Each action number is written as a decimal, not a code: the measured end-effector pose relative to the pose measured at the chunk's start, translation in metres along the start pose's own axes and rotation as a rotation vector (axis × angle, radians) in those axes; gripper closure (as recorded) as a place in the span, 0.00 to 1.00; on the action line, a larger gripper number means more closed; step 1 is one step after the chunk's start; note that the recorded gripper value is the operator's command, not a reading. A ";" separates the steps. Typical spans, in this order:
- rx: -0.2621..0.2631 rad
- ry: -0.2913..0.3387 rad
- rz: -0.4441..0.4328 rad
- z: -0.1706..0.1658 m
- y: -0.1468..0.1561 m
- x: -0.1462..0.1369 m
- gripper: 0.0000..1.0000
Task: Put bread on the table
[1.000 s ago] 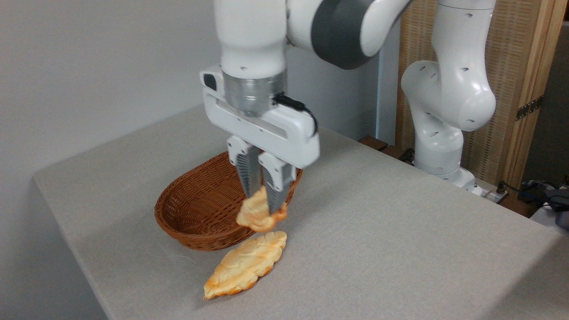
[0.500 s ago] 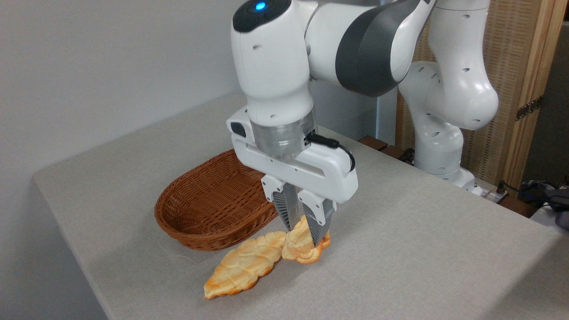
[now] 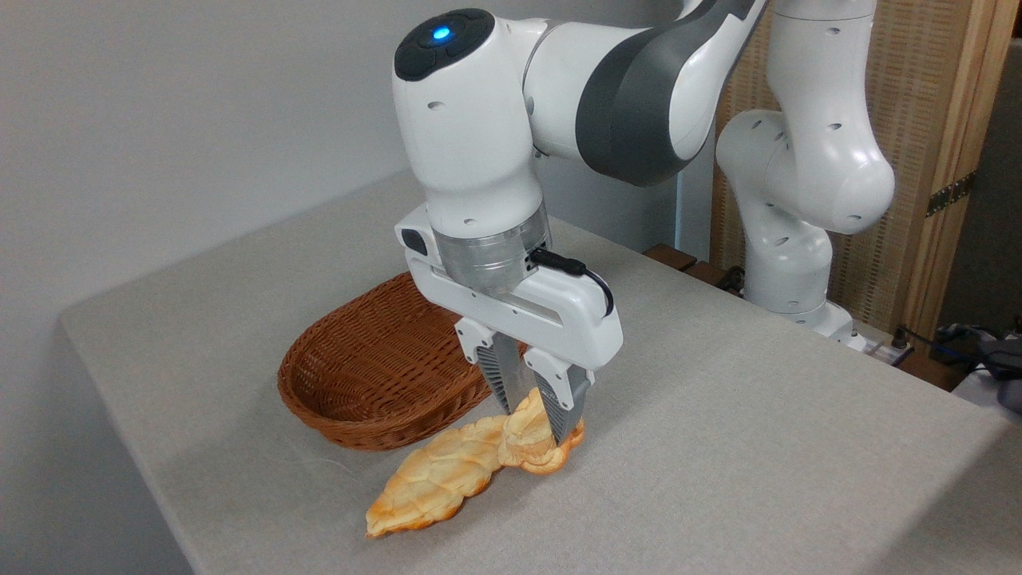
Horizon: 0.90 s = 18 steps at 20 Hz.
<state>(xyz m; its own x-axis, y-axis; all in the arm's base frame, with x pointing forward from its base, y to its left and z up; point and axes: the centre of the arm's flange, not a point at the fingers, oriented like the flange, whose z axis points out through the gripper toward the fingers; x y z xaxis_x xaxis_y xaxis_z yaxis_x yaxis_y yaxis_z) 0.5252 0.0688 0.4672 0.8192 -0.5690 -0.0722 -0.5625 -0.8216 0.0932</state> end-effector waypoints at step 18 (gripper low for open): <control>0.023 0.130 0.094 -0.055 0.047 0.047 0.00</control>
<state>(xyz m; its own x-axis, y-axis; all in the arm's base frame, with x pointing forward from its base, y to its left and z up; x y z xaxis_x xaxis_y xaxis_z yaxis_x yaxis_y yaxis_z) 0.5432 0.0059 0.5228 0.7699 -0.6349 0.0653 -0.6382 -0.7667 0.0705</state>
